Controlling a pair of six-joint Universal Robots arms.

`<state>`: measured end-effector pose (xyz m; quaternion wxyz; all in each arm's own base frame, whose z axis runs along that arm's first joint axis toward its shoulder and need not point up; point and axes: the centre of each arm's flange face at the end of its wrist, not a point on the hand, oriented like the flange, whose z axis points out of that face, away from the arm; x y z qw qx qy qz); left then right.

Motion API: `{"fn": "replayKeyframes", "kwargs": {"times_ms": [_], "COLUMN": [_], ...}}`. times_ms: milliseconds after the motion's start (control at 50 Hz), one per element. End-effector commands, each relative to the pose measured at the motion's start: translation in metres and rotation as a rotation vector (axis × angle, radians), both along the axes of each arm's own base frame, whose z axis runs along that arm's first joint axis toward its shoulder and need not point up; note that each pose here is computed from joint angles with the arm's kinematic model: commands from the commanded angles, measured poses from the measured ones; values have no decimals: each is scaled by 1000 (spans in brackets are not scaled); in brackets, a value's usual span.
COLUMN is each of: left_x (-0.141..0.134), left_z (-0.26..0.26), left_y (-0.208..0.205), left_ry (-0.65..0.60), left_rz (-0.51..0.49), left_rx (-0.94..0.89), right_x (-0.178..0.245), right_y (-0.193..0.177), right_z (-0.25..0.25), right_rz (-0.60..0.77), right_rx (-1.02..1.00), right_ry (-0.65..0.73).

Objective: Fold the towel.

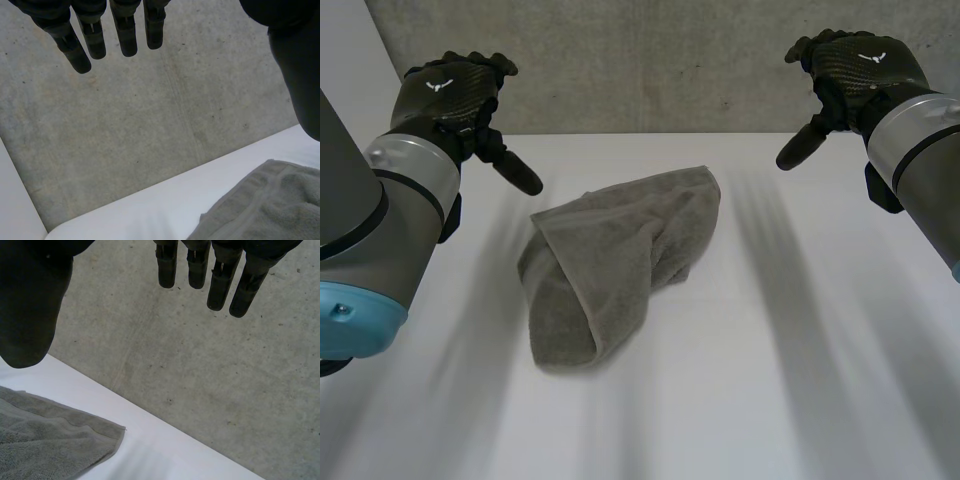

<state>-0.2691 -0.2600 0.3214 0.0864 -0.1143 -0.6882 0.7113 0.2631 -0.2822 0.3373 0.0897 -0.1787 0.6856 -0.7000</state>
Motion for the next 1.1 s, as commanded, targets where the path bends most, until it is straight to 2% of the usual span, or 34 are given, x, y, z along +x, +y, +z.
{"fn": "replayKeyframes", "kwargs": {"times_ms": [20,140,200,240,260,280,300,340,360,400,440,540,660,820,900,960,1020,1060,1080,1100], "left_x": [4,6,10,13,16,21,21,38,38,45,55,66,67,59,55,52,51,50,49,49], "left_z": [6,5,-1,-8,-16,-26,-26,-50,-51,-65,-93,-126,-158,-168,-168,-168,-169,-170,-170,-170], "left_y": [0,3,14,20,26,30,30,32,32,34,40,45,50,44,47,49,51,54,56,56], "left_ry": [9,-1,-30,-50,-73,-96,-96,-142,-142,-160,-178,-175,-180,-175,-174,-175,-176,-177,-179,-180], "left_rz": [8,6,-9,-17,-29,-37,-37,-29,-29,-30,-49,-61,-74,-92,-111,-123,-127,-136,-142,-142], "left_rx": [-16,-10,25,50,75,101,101,171,171,211,290,350,394,392,379,372,375,376,378,378], "right_x": [0,5,10,24,24,30,30,43,44,67,76,102,135,146,146,135,129,112,112,102], "right_y": [0,3,9,25,25,33,33,46,46,61,63,67,83,79,80,78,80,87,87,91], "right_z": [-2,-7,-13,-29,-29,-38,-38,-51,-51,-65,-73,-100,-145,-186,-184,-151,-139,-124,-124,-123], "right_rz": [-8,21,74,229,230,305,306,440,441,546,583,683,817,829,816,715,667,557,556,501], "right_rx": [4,13,14,-13,-13,-51,-51,-132,-132,-174,-174,-139,-71,4,28,81,91,97,97,113], "right_ry": [5,26,95,289,290,395,396,549,549,617,628,647,668,687,655,500,446,382,382,375]}}
